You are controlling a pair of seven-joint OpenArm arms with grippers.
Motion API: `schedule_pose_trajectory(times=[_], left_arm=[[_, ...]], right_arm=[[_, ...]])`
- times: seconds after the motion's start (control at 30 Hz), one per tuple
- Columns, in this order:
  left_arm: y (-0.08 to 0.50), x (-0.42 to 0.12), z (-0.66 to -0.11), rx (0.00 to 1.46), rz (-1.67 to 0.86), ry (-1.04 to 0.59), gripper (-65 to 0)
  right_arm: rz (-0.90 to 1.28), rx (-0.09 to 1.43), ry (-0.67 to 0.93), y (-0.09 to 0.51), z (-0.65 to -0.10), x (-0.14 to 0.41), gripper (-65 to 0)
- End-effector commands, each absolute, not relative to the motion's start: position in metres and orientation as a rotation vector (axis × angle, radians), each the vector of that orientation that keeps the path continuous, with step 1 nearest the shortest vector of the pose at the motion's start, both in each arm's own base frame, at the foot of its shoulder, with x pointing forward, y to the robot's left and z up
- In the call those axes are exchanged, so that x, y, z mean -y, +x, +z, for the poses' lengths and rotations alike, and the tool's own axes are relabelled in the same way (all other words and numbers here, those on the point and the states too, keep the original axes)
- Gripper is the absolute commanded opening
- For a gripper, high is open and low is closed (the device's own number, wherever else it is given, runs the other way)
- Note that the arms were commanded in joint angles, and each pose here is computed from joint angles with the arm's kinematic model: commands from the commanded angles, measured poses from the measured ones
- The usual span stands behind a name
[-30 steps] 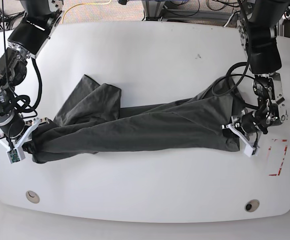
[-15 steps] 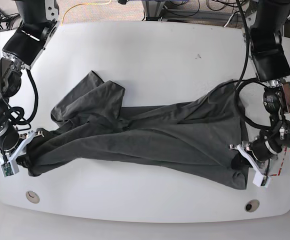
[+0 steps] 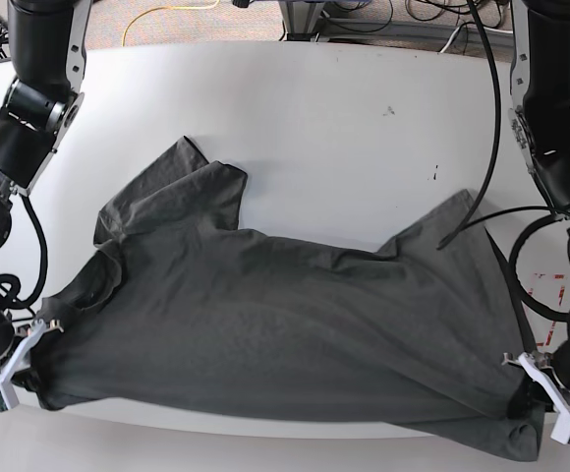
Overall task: Fold the T-shirt properly
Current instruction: 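Lift the shirt with both grippers, swing it up and lay it flat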
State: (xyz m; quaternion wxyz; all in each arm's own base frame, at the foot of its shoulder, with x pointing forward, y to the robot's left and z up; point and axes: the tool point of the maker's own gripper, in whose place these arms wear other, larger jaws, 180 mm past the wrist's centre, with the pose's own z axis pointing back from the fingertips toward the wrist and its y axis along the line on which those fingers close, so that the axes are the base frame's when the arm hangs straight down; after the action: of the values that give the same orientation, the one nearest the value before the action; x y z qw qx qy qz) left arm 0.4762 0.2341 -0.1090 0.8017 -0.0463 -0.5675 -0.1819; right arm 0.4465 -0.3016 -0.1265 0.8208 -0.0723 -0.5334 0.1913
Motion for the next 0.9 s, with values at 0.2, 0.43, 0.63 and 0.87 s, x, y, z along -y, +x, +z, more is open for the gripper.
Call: schedule_pose_trajectory(times=[0.2, 0.43, 0.63, 0.87], left_arm=[[0.46, -0.258, -0.018, 1.422, -0.38, 0.061, -65.0], [0.447, -0.281, 0.065, 1.566, -0.308, 0.163, -65.0], [0.441, -0.287, 0.135, 1.687, -0.28, 0.198, -65.0], [0.435, -0.294, 0.197, 1.788, -0.247, 0.15, -65.0]], right_arm=[[0.446, 1.262, -0.224, 0.474, -0.04, 0.307, -65.0], [0.473, 1.315, -0.284, 0.487, 0.023, 0.312, -65.0], [0.499, 1.377, -0.342, 0.492, 0.092, 0.31, -65.0], [0.531, 1.459, -0.415, 0.484, 0.172, 0.301, -65.0]])
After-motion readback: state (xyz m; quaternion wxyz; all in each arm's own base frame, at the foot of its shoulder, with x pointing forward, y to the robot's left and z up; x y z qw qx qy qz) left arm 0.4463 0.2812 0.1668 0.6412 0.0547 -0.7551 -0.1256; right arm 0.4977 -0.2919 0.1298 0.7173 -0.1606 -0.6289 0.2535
